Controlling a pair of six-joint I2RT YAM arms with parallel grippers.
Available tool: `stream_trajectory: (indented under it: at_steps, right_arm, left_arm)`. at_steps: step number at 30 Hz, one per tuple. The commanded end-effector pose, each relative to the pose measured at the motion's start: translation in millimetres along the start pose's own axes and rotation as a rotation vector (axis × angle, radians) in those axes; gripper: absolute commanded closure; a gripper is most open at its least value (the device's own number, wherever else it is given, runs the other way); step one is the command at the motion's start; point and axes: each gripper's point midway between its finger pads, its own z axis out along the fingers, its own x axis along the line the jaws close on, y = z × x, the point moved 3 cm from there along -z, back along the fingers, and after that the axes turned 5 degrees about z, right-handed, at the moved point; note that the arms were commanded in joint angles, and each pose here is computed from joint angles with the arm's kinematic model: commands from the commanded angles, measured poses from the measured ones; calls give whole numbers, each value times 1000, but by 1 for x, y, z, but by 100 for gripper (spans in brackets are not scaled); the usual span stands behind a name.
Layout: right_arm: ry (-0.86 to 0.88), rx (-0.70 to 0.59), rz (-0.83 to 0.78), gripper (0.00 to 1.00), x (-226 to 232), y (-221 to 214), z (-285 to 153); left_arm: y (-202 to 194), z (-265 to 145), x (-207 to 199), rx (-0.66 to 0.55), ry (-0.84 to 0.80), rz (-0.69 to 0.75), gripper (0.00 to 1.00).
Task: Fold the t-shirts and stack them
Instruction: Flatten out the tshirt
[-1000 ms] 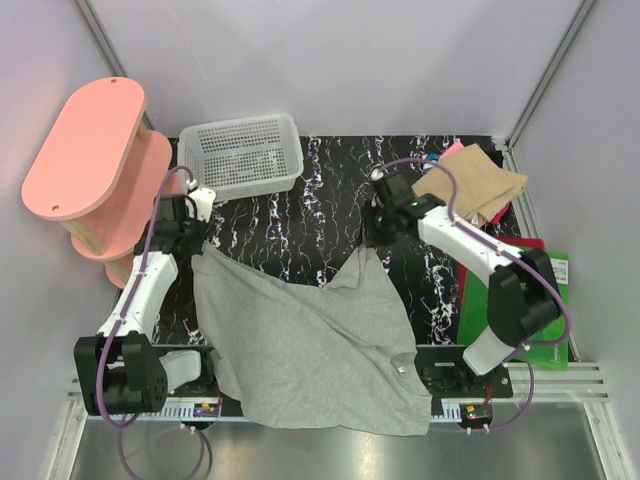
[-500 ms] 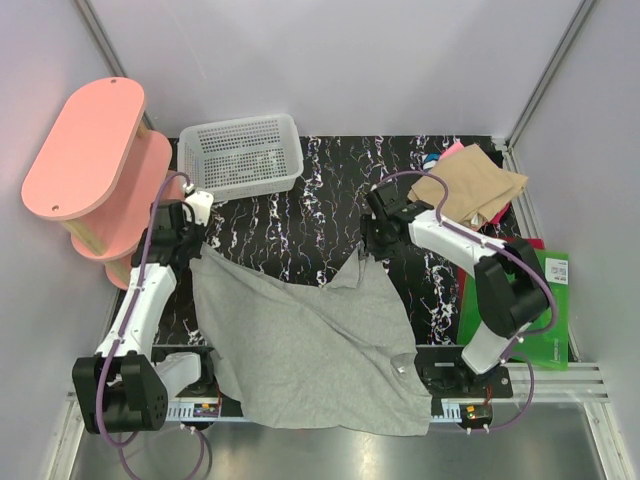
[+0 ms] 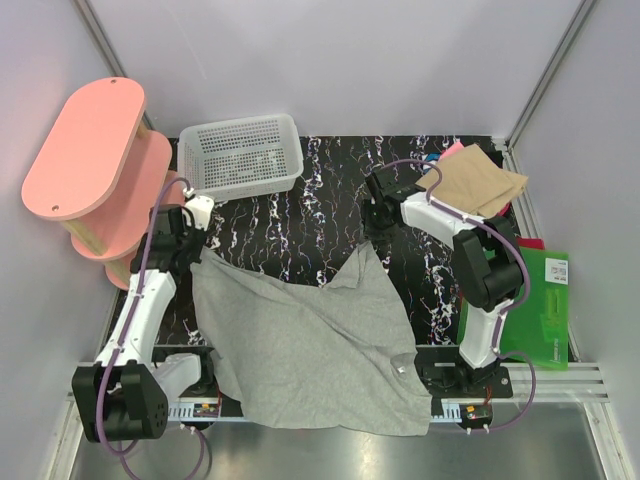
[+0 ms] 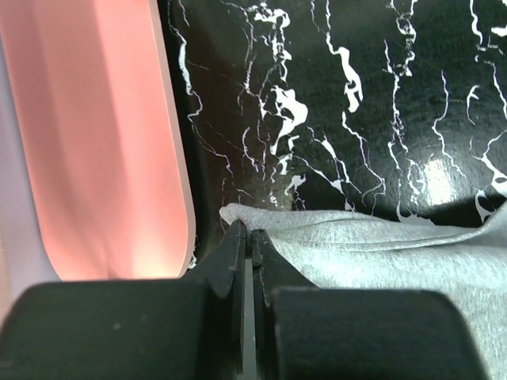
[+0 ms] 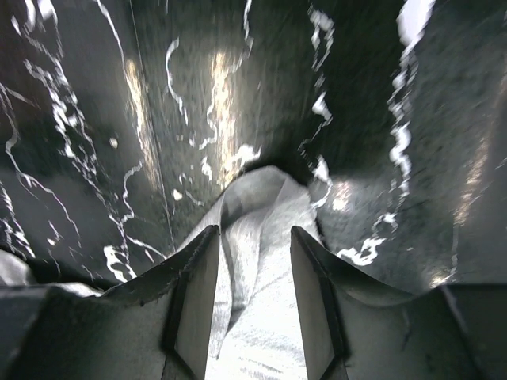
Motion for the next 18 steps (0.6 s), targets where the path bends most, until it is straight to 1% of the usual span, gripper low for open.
stream_trajectory:
  at_steps: [1, 18]
  right_arm:
    - [30, -60, -2, 52, 6, 25, -4]
    - [28, -6, 29, 54, 3, 24, 17]
  left_arm:
    - [6, -3, 1, -47, 2, 14, 100]
    - [6, -5, -1, -61, -7, 15, 100]
